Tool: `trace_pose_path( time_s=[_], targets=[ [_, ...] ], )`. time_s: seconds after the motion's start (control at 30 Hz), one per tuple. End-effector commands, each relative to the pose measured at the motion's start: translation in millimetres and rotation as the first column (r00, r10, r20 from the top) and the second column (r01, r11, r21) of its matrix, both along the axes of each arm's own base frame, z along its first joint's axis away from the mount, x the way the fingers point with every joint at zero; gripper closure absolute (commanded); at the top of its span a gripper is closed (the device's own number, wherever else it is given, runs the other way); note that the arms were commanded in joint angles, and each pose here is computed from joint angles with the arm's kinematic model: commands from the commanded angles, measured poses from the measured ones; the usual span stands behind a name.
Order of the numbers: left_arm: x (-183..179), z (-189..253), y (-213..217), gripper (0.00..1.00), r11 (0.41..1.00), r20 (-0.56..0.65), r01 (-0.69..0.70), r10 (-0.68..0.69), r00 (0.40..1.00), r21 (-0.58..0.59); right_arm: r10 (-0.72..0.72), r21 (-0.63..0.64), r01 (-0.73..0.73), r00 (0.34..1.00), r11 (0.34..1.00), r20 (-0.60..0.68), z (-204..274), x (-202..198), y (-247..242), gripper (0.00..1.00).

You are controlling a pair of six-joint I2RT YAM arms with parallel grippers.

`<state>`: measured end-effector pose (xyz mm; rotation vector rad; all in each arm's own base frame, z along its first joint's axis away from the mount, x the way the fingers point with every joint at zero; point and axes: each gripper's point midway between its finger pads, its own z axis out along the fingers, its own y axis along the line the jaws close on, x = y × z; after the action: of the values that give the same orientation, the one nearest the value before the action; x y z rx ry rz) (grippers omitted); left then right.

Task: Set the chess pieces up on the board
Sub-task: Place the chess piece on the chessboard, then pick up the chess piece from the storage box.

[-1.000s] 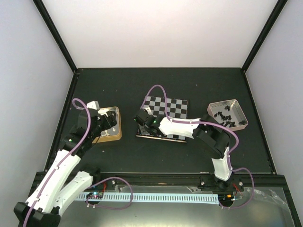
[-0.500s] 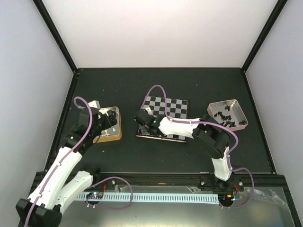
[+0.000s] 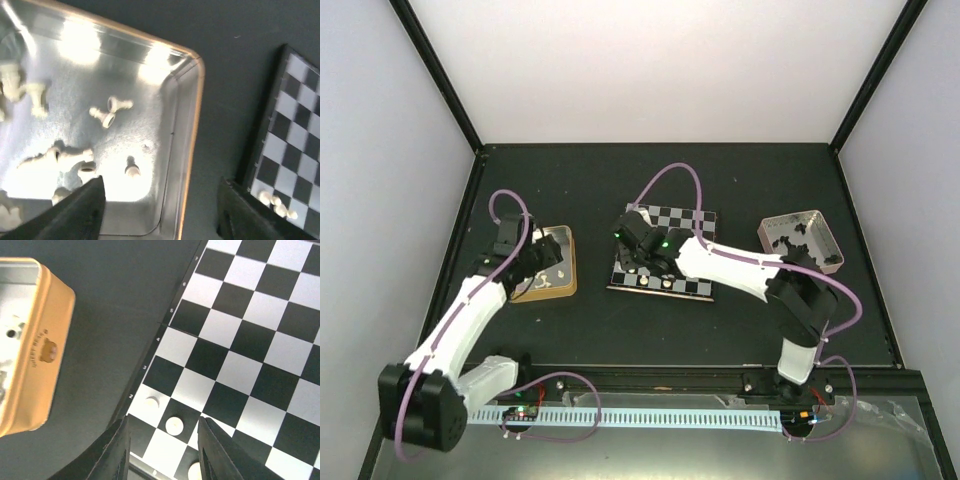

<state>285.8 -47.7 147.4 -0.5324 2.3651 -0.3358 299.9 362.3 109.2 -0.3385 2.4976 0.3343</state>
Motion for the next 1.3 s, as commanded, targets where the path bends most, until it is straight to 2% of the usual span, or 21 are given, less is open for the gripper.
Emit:
trace_pose_path(
  time_s=[0.0,0.2,0.37,0.73,1.07,1.27],
  targets=[
    [14,-27,2,0.43,0.999,-0.122,0.015,-0.02,0.992,-0.036,-0.005,0.096,0.008,0.999,0.995,-0.033,18,-9,-1,0.61],
    [28,-71,17,0.52,0.998,-0.308,-0.052,0.038,0.951,-0.035,0.026,0.128,-0.02,0.998,0.992,-0.051,19,-16,1,0.62],
    [42,-90,27,0.6,0.993,-0.33,-0.117,0.1,0.939,-0.03,0.041,0.135,-0.035,0.998,0.99,-0.041,21,-17,1,0.63],
    [64,-109,43,0.62,0.985,-0.354,-0.17,0.174,0.919,0.043,0.046,0.132,-0.043,0.999,0.99,-0.02,26,-16,-6,0.65],
    [62,-122,47,0.75,0.983,-0.403,-0.166,0.183,0.897,0.077,0.043,0.133,-0.04,0.999,0.99,-0.021,27,-15,-5,0.66],
    [51,-129,43,0.76,0.987,-0.438,-0.145,0.157,0.885,0.063,0.04,0.149,-0.037,0.999,0.988,-0.017,33,-12,-3,0.67]
  ],
)
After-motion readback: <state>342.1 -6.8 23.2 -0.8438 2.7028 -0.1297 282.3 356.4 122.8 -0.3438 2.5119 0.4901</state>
